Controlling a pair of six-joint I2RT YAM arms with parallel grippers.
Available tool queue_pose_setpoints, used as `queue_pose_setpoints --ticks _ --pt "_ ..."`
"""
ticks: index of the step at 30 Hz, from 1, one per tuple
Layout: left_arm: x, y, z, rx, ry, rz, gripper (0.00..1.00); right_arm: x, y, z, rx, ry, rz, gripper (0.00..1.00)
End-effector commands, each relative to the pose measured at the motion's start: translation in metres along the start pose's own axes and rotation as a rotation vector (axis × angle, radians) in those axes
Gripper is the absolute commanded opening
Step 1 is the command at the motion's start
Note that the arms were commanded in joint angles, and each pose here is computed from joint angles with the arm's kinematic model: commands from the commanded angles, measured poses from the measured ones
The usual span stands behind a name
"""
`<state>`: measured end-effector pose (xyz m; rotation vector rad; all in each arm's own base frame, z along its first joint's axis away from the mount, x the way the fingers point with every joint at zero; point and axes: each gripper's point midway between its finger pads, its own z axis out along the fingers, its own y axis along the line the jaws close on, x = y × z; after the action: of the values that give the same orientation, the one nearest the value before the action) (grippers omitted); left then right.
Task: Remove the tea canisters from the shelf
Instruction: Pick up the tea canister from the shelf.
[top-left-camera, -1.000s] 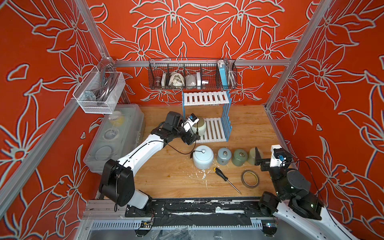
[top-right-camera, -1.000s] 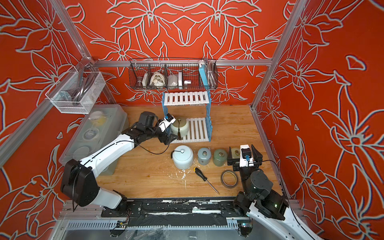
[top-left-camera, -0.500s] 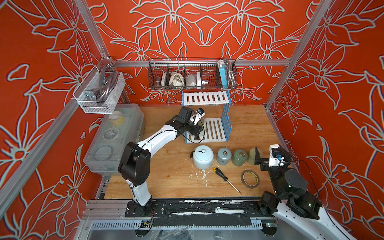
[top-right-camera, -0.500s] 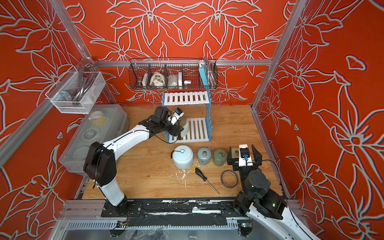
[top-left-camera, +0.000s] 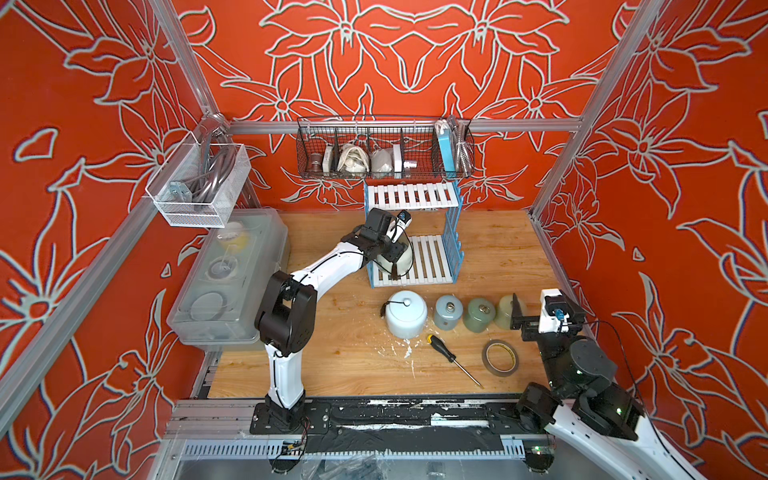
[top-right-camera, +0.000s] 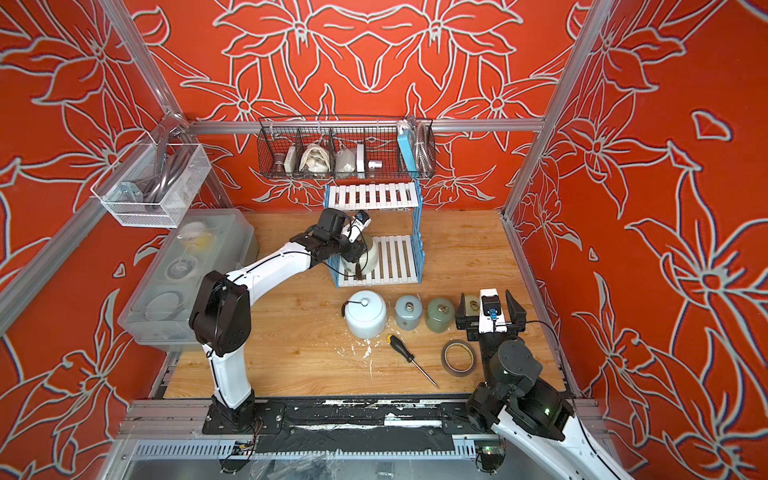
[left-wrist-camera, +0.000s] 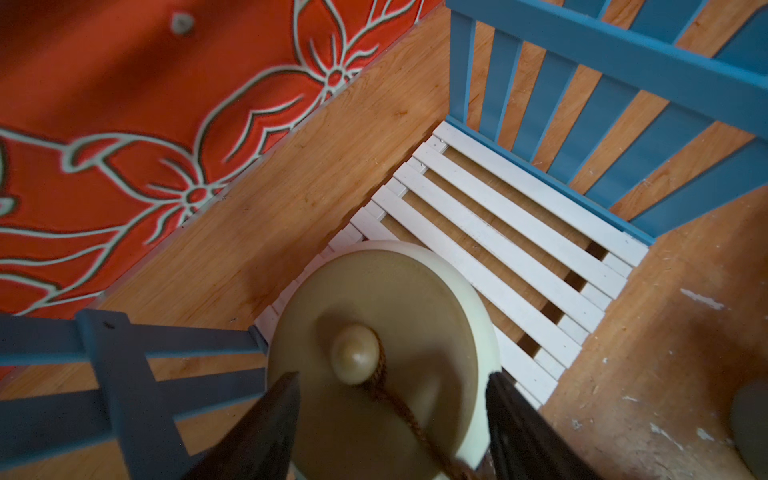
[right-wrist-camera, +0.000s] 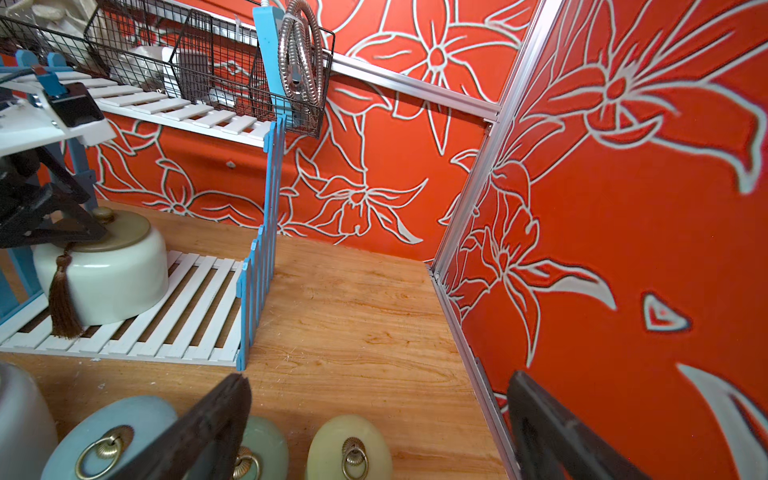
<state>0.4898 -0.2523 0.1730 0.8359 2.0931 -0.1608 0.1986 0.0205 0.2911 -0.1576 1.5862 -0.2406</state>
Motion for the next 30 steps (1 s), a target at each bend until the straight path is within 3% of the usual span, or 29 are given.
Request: queue_pose_setpoints --ticks 1,7,12,14,22,30 --pt "-0.001 0.008 0.011 -0.039 0.000 0.029 0.67 0.001 0.002 0.001 -0.004 -0.005 0.008 0.99" --pt "0.004 0.013 0.022 -0.039 0.020 0.040 0.53 0.000 0.000 0.000 -0.002 -0.013 0.014 0.99" --pt "0.013 0.012 0.032 -0.026 0.052 0.063 0.50 0.001 0.000 0.000 -0.001 -0.011 0.017 0.99" --pt "0.017 0.012 0.035 -0.027 0.064 0.075 0.44 0.001 0.001 0.000 -0.004 -0.011 0.015 0.99" --pt "0.030 0.002 0.022 0.016 0.089 0.076 0.00 0.001 -0.001 0.000 0.001 -0.013 0.019 0.99" --pt "0.023 -0.006 0.000 0.055 0.047 0.082 0.00 0.003 0.001 0.001 -0.002 -0.005 0.013 0.99"
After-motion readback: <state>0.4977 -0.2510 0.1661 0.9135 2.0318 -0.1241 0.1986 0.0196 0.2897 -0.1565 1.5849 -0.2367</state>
